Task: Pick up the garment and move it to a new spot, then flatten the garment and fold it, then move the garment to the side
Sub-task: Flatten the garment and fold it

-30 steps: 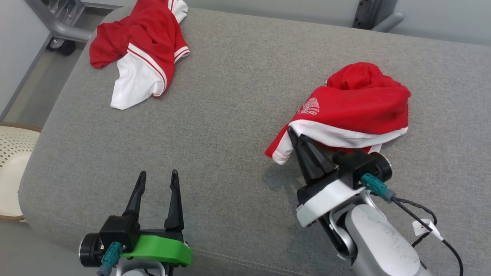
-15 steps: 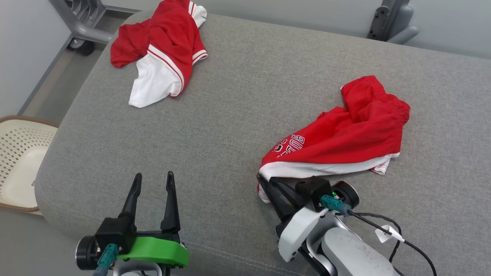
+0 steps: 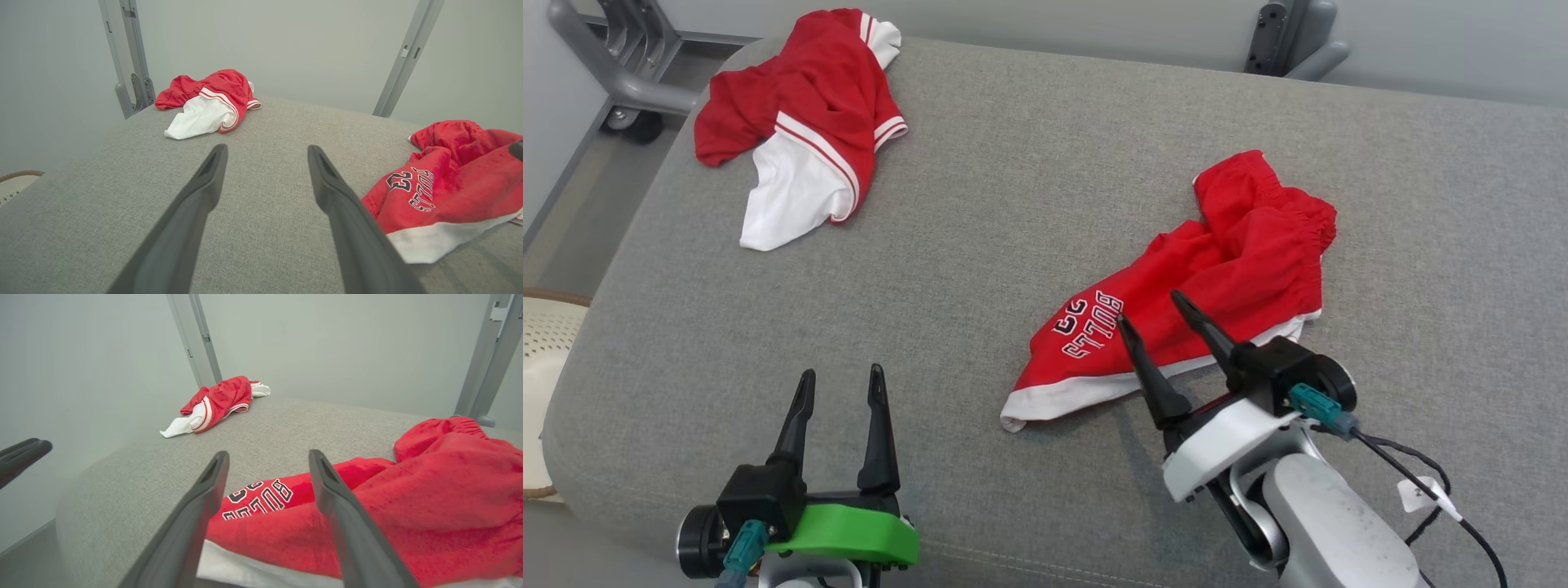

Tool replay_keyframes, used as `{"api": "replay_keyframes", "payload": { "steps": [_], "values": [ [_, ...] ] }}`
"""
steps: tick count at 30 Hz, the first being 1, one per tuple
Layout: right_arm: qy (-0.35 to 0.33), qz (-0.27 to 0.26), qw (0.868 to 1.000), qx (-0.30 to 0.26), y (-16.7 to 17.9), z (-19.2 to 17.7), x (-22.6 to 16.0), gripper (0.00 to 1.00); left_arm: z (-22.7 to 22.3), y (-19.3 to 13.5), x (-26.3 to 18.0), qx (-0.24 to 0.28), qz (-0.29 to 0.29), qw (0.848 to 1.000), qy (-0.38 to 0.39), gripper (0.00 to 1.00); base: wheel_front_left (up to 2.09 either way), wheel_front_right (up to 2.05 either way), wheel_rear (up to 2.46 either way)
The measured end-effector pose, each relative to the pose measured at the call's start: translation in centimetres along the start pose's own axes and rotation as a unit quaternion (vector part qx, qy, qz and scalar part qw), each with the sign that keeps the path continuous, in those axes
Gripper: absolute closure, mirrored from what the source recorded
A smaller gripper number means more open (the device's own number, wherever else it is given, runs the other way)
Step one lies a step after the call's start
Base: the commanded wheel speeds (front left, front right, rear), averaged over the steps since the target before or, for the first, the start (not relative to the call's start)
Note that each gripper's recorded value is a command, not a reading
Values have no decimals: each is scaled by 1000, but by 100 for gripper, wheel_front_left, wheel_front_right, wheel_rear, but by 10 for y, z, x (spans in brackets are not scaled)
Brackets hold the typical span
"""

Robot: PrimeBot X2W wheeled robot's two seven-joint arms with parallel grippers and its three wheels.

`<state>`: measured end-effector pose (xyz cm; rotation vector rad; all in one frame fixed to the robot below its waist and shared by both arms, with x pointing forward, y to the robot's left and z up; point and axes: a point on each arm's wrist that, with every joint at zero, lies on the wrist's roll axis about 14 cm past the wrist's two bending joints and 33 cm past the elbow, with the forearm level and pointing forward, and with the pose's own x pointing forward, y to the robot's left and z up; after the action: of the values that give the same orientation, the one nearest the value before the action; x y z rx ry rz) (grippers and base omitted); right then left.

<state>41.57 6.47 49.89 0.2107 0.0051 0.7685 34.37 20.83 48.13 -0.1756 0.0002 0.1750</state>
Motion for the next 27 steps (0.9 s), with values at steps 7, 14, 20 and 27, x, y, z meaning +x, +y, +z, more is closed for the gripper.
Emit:
{"api": "replay_keyframes", "payload": {
  "steps": [7,14,20,27],
  "values": [
    [3,-119,992,-46,-77,2,-34,0,-2,-9,4,-2,-15,1000,3,0,0,0,0],
    [63,-178,980,-68,-127,-26,-51,0,-3,-3,0,0,-5,1000,4,0,0,0,0],
    [70,-201,975,-64,-151,-27,-39,0,-2,9,-3,4,13,1000,5,0,0,0,0],
    [126,-182,975,-21,-147,-59,-23,0,-4,17,-6,9,27,1000,10,0,0,0,0]
  ]
}}
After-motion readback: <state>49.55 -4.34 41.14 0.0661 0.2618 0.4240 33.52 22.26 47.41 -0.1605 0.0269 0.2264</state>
